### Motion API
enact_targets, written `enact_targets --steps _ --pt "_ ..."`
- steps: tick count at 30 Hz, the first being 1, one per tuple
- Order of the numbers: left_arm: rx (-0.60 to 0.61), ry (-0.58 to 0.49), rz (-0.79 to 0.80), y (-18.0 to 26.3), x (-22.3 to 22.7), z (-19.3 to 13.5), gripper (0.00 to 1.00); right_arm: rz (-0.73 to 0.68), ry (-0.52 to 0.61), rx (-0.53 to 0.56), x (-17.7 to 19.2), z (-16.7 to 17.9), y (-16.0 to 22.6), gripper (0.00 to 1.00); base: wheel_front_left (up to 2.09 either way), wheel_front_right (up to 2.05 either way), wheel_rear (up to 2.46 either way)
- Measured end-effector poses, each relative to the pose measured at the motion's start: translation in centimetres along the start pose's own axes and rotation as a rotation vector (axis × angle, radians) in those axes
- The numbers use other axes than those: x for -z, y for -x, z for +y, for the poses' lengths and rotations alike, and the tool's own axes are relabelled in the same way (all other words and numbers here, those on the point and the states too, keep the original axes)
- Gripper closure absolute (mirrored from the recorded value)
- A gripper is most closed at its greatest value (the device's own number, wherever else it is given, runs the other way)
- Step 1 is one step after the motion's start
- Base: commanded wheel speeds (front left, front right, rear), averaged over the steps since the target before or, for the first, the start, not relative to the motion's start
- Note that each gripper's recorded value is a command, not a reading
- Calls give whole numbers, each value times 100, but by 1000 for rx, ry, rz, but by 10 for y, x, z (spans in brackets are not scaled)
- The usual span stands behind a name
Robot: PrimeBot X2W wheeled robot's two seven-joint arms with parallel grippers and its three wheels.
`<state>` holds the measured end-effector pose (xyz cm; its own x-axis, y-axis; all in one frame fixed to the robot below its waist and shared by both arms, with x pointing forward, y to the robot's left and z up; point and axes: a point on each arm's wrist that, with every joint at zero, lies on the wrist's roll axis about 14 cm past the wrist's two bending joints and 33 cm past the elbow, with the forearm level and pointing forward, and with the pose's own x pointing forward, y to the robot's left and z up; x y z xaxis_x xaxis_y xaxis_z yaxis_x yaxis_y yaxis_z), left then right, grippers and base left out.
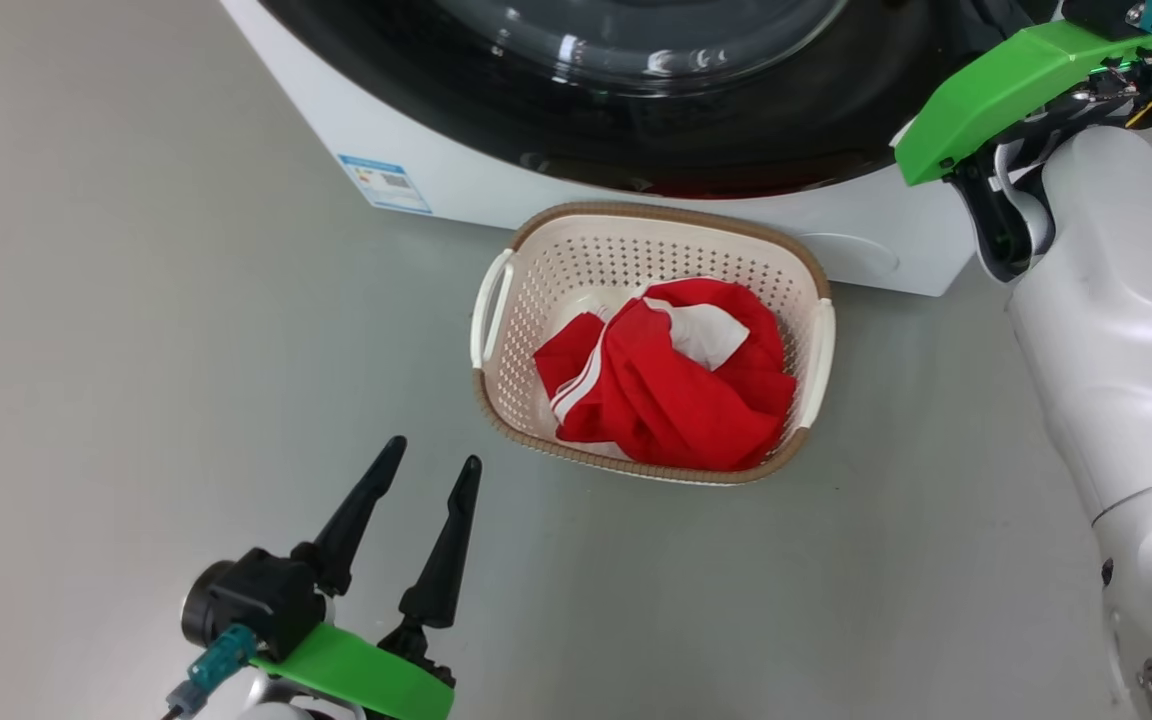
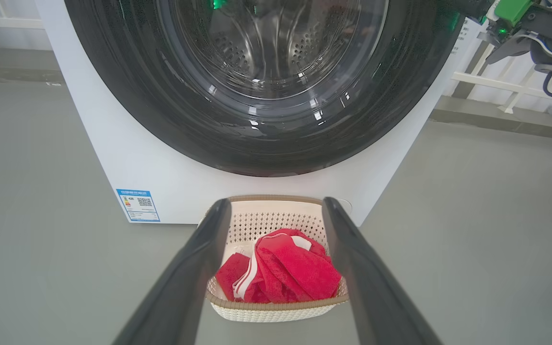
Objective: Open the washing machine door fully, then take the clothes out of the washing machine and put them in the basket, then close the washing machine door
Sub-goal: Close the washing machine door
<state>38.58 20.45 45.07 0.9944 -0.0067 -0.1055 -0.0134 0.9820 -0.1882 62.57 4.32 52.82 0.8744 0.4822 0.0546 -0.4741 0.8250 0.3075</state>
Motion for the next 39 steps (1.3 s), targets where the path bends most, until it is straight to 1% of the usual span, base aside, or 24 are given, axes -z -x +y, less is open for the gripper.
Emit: enact_targets --steps 1,2,3,7,10,14,17,20,28,30,31,33,39 --pt "5 8 -3 -1 0 -2 0 -13 3 1 -4 0 2 100 0 0 0" --pt "10 16 -6 -2 -1 -3 0 -25 5 7 -7 -1 4 65 0 0 0" --pt "14 24 -10 -2 -2 -4 0 -37 7 15 -10 -3 8 0 0 0 0" --pt "34 30 -35 -5 -10 -8 0 -47 29 56 -9 -18 34 0 0 0 0" --pt "43 28 -61 -8 -19 -10 0 -38 34 95 -2 -30 59 0 0 0 0" --pt "63 23 -88 -10 -27 -16 0 -12 29 130 11 -39 95 0 0 0 0" --pt "63 11 -93 -7 -28 -18 0 -3 31 172 14 -49 120 0 0 0 0" --pt "61 21 -113 -5 -33 -20 0 -2 33 208 14 -56 143 0 0 0 0" --pt "42 59 -152 8 -42 -21 0 -48 55 299 4 -69 211 0 0 0 0" --pt "49 55 -159 11 -44 -24 0 -60 60 319 2 -69 229 0 0 0 0" --pt "49 55 -159 11 -44 -24 0 -60 60 319 2 -69 229 0 0 0 0" --pt "63 47 -163 15 -45 -28 0 -73 75 339 -1 -70 245 0 0 0 0" --pt "84 23 -180 24 -50 -33 0 -163 114 369 -27 -66 281 0 0 0 0"
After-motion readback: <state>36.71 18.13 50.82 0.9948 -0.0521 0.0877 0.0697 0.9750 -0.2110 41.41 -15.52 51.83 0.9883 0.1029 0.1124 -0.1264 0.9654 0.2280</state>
